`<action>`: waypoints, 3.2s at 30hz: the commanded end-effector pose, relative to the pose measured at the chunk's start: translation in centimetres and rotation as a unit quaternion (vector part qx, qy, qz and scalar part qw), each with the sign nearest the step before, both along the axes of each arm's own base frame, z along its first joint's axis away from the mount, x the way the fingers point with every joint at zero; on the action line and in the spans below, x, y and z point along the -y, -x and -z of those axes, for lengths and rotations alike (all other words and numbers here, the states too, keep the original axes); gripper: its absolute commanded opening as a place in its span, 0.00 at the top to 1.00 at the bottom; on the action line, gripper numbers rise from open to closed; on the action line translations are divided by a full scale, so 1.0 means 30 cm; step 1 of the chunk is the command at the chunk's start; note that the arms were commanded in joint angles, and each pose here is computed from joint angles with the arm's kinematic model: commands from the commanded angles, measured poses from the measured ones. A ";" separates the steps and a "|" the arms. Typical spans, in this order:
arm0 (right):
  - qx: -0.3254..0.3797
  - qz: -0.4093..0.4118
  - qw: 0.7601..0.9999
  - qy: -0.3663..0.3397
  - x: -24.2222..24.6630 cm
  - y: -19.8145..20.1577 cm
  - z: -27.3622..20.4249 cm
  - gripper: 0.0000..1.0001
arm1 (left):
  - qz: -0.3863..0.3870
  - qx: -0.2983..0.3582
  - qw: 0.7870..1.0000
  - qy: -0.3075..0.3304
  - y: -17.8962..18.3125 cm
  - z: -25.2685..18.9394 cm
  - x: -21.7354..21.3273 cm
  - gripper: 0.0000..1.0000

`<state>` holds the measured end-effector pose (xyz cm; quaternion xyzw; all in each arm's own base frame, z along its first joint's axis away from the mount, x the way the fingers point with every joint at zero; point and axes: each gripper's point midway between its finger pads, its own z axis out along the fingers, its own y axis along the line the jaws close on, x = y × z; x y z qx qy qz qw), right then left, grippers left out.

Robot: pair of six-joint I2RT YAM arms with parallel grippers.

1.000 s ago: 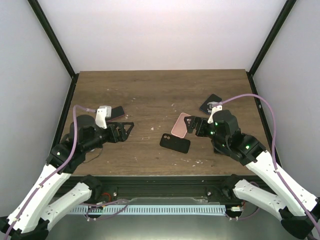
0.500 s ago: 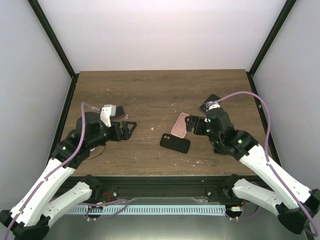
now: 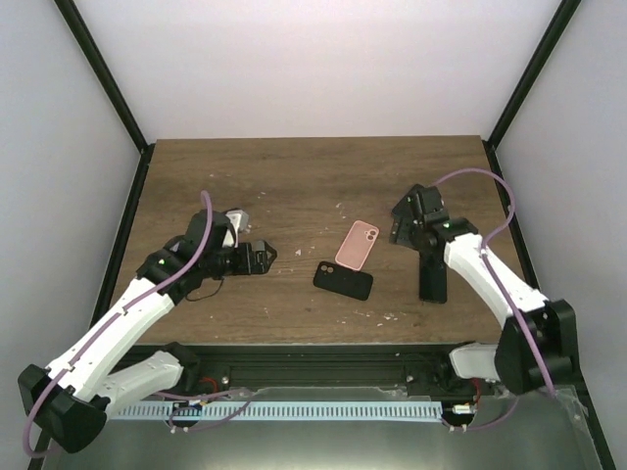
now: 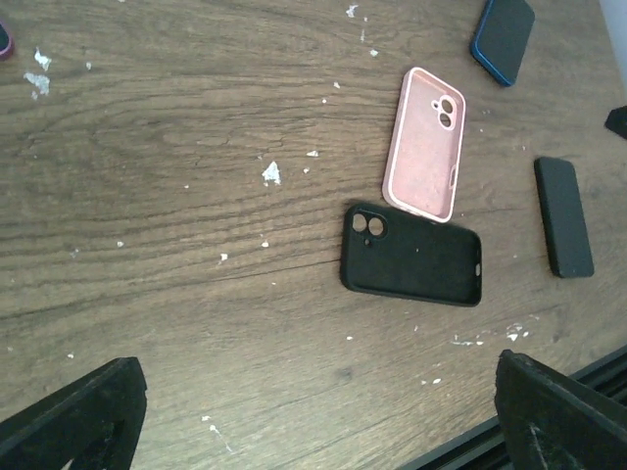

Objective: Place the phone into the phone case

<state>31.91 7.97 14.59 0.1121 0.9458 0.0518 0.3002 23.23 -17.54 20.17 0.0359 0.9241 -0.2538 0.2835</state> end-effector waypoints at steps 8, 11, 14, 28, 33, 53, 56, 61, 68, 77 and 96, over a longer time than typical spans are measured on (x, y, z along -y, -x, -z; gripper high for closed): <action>-0.125 0.129 0.984 0.018 0.248 -0.034 0.244 0.08 | -0.027 0.001 0.998 -0.061 0.007 0.038 -0.079 0.00; -0.137 0.141 0.980 0.009 0.286 -0.024 0.279 0.05 | -0.009 0.001 0.999 -0.053 0.013 0.040 -0.059 0.00; -0.149 0.142 0.979 0.004 0.301 -0.012 0.308 0.00 | 0.013 -0.003 0.999 -0.037 0.026 0.032 -0.031 0.01; -0.203 0.095 0.975 0.000 0.290 0.001 0.425 0.08 | 0.077 0.012 0.997 0.026 0.082 0.008 0.037 0.00; -0.209 0.087 0.974 0.007 0.292 0.011 0.433 0.13 | 0.072 0.008 0.997 0.026 0.082 0.020 0.034 0.01; -0.185 0.023 0.981 -0.046 0.109 -0.054 0.388 0.32 | 0.009 -0.069 0.995 0.065 -0.098 0.225 0.163 0.20; -0.189 0.019 0.981 -0.041 0.111 -0.049 0.395 0.31 | 0.018 -0.090 0.994 0.056 -0.158 0.280 0.215 0.21; -0.201 0.006 0.979 -0.021 0.118 -0.010 0.397 0.18 | 0.049 -0.104 0.993 0.039 -0.261 0.354 0.313 0.23; -0.221 -0.003 0.975 -0.011 0.120 0.070 0.421 0.10 | 0.060 -0.111 0.992 0.011 -0.353 0.444 0.386 0.24; -0.231 -0.006 0.973 0.002 0.123 0.098 0.435 0.11 | 0.128 -0.092 0.986 -0.060 -0.353 0.505 0.467 0.26; -0.198 -0.017 0.980 -0.029 0.084 0.081 0.406 0.26 | 0.197 -0.157 0.965 -0.067 -0.060 0.563 0.463 0.40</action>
